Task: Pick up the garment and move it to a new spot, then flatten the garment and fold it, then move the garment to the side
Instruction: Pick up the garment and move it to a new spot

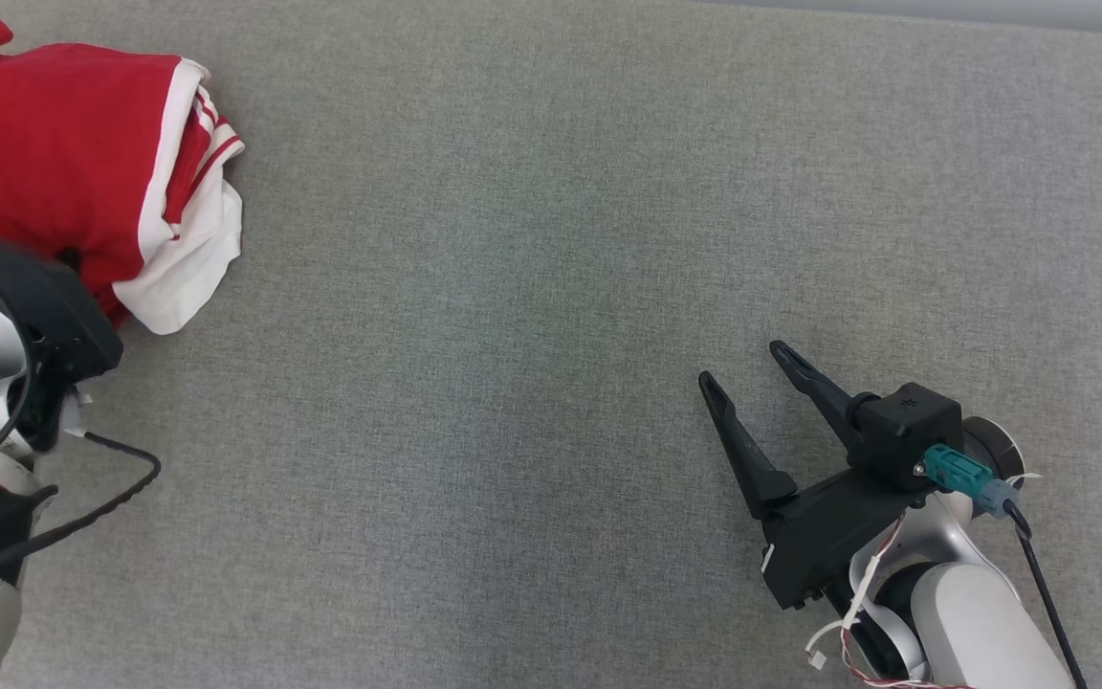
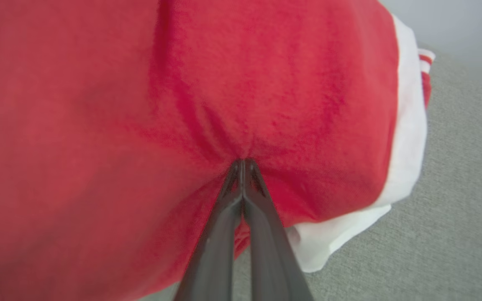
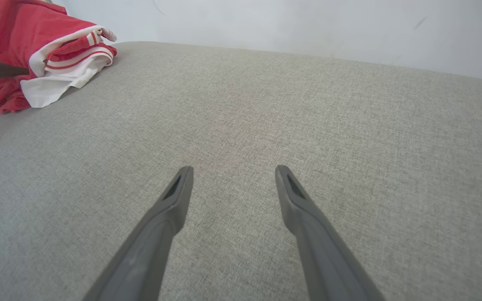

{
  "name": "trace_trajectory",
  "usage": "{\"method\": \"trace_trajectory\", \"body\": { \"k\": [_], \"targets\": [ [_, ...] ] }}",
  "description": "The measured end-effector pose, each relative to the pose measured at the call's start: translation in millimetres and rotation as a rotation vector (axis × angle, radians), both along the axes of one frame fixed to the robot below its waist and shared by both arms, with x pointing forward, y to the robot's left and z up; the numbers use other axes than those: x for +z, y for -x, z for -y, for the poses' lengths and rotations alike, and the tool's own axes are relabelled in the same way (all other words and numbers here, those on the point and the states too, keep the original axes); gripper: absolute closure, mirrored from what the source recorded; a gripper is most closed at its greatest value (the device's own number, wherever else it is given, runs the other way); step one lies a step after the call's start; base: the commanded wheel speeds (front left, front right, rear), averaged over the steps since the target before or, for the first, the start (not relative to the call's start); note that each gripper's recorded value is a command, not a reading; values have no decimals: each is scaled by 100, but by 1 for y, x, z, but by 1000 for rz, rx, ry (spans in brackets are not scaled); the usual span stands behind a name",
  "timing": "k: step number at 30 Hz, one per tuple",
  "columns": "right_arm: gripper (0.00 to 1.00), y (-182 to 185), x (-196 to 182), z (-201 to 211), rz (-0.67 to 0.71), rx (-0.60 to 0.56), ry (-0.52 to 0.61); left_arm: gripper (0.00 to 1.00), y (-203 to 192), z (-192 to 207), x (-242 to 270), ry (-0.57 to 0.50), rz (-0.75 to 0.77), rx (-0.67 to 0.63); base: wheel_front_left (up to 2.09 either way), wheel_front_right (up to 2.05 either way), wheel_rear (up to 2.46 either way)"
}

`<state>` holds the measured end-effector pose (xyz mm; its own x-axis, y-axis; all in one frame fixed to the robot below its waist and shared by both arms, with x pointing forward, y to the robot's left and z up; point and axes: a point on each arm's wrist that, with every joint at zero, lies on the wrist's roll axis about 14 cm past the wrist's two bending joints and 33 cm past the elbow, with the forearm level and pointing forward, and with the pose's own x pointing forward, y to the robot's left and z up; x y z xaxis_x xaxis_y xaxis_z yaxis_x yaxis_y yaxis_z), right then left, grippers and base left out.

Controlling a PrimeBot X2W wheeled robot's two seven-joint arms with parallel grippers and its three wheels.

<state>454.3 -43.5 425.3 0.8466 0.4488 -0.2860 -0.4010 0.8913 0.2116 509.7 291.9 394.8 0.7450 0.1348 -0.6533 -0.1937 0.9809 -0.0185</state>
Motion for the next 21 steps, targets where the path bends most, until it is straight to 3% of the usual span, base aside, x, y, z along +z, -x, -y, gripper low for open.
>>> {"method": "trace_trajectory", "body": {
  "k": [21],
  "targets": [
    [0, 7, 4, -4, -3, 10, -13, 100, -2, -2, 19, -11, 54, -5, 0, 0, 0]
  ]
}}
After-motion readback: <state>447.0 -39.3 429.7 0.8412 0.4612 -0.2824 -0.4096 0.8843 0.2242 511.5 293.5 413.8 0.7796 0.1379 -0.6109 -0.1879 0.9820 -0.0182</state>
